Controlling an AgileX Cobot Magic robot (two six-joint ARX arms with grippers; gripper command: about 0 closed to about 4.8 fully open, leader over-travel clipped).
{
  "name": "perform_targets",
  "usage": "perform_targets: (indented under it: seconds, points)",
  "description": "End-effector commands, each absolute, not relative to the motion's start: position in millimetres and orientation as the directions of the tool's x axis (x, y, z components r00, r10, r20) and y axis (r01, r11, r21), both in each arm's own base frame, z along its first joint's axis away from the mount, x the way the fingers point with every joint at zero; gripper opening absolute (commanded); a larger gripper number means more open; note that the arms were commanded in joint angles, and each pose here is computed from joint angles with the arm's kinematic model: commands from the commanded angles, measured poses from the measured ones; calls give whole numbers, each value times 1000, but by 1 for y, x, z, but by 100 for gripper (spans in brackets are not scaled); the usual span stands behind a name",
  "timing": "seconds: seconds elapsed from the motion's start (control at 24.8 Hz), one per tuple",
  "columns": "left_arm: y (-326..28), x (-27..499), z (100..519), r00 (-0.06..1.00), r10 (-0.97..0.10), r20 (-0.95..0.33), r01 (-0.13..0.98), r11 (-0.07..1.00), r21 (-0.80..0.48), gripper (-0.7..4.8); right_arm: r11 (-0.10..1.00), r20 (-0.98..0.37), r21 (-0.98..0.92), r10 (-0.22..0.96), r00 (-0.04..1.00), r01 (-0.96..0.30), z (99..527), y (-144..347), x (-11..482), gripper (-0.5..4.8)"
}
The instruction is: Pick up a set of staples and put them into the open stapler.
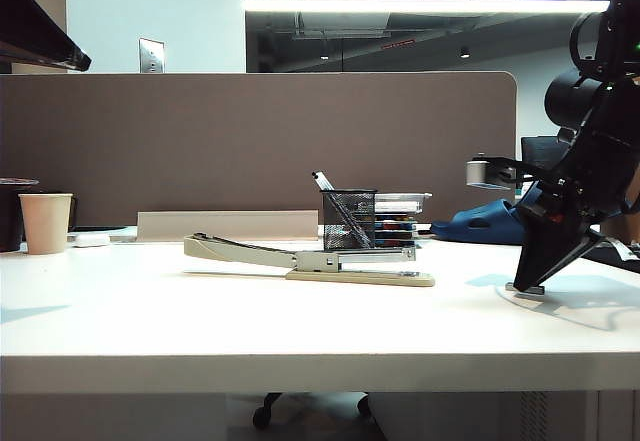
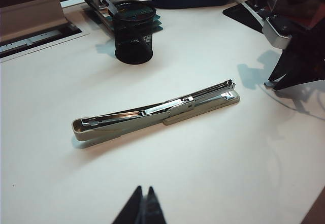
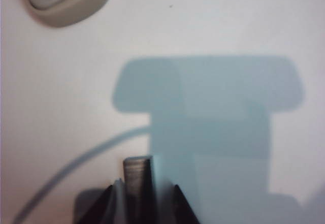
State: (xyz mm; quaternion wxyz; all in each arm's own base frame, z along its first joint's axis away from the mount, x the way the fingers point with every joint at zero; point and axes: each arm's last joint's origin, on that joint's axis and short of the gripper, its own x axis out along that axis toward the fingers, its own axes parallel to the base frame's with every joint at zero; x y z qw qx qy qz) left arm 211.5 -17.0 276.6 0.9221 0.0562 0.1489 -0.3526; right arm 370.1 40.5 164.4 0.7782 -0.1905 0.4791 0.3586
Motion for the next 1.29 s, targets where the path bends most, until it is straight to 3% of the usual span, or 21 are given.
perform_targets:
  seconds: [0.04, 0.16, 0.52, 1.01, 1.29]
  points:
    - [-17, 211, 279, 706, -640, -304, 673, 739, 9, -1, 685, -915, 53, 324, 239, -726, 157, 39, 366, 107]
    - [-17, 211, 279, 706, -640, -304, 674, 739, 9, -2, 684, -914, 55, 328, 239, -728, 157, 39, 366, 38]
    - [-17, 211, 279, 706, -640, -303, 674, 739, 9, -1, 672, -907, 53, 342, 246, -739, 162, 44, 368, 38]
    - [-18, 211, 279, 693, -657, -298, 689, 725, 2, -1, 577, -816, -7, 469, 338, -817, 221, 83, 392, 39]
    - [-18, 211, 279, 693, -657, -298, 688, 725, 1, -1, 520, -745, -51, 549, 379, -853, 234, 104, 398, 40]
